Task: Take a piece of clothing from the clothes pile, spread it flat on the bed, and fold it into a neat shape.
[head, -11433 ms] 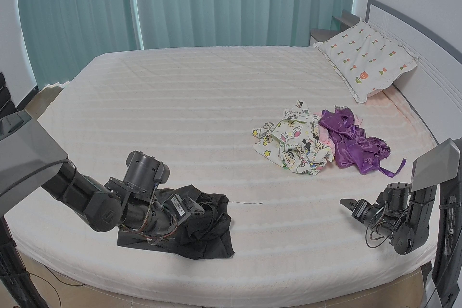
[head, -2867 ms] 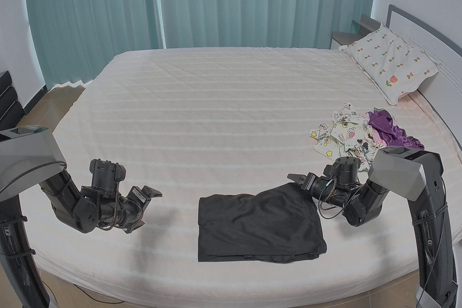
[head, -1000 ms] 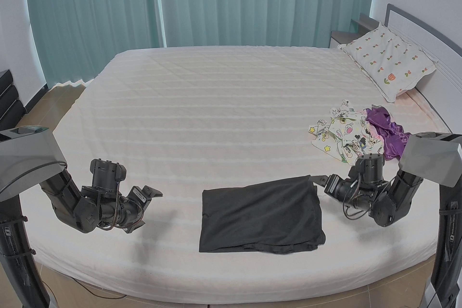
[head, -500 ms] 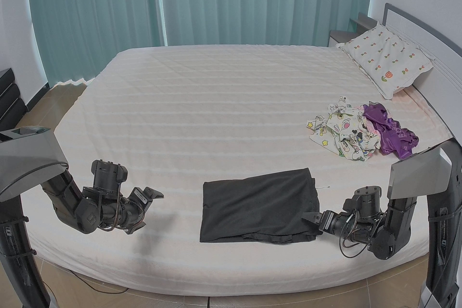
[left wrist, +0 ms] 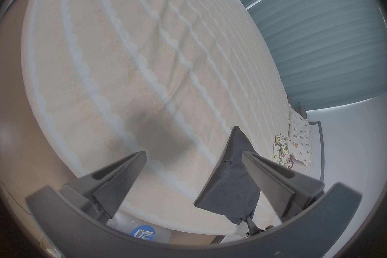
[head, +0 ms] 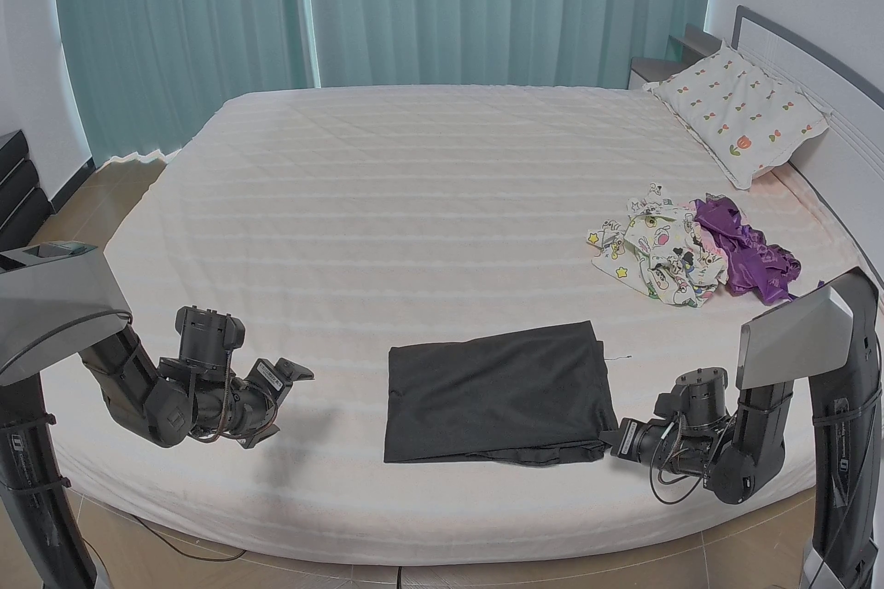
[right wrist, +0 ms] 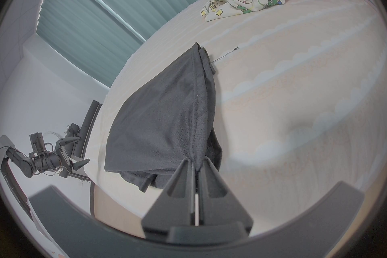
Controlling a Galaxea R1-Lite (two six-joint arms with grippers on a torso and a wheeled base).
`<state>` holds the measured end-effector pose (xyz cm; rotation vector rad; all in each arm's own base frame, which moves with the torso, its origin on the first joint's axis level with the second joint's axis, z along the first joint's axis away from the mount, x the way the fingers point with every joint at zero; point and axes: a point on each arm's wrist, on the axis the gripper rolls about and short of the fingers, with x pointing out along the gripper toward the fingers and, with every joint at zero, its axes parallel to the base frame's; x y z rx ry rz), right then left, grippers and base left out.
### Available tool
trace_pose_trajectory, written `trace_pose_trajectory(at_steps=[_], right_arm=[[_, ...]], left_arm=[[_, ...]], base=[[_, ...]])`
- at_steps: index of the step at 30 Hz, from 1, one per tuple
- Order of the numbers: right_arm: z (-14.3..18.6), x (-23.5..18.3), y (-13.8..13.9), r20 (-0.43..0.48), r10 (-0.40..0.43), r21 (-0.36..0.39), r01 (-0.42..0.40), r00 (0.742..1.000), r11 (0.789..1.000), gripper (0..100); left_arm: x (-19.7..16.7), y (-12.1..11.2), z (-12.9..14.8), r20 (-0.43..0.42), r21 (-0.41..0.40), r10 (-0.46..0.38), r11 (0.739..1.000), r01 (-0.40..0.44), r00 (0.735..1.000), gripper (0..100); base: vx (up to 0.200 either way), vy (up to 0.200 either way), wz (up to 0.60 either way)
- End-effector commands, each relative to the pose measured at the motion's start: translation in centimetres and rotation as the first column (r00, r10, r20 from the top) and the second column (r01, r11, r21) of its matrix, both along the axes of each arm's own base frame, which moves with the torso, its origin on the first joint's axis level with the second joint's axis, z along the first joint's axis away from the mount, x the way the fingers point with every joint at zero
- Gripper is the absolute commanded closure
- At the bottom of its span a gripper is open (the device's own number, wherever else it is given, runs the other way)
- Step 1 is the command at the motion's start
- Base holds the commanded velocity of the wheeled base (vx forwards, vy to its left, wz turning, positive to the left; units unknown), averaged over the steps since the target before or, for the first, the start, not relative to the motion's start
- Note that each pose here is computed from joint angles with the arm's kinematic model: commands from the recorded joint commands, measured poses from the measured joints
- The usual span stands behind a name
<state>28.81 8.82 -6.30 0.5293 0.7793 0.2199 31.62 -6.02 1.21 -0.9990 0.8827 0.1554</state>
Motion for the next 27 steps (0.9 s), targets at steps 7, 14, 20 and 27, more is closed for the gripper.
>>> trace_pose_trajectory(at_steps=[7, 14, 20, 27], right_arm=[[0.2, -1.4, -0.7, -0.001, 0.005, -0.018, -0.005, 1.0, 1.0, 100], [0.0, -1.7, -0.9, -0.007, 0.017, -0.036, -0.017, 1.0, 0.999, 100], [0.2, -1.9, -1.0, -0.001, 0.026, -0.043, -0.026, 1.0, 0.999, 0], [2.5, -0.2, -2.8, 0.145, -0.03, 0.019, 0.028, 0.989, 0.999, 0]], left_arm=[[0.0, 0.0, 0.0, 0.0, -0.001, -0.001, 1.0, 0.001, 1.0, 0], [0.0, 0.0, 0.0, 0.0, 0.0, 0.001, 1.0, -0.001, 1.0, 0], [0.0, 0.0, 0.0, 0.0, 0.0, 0.001, 1.0, -0.001, 1.0, 0], [0.0, 0.0, 0.0, 0.0, 0.0, 0.001, 1.0, -0.001, 1.0, 0]], base=[[0.0, 0.0, 0.0], [0.0, 0.0, 0.0], [0.0, 0.0, 0.0], [0.0, 0.0, 0.0]])
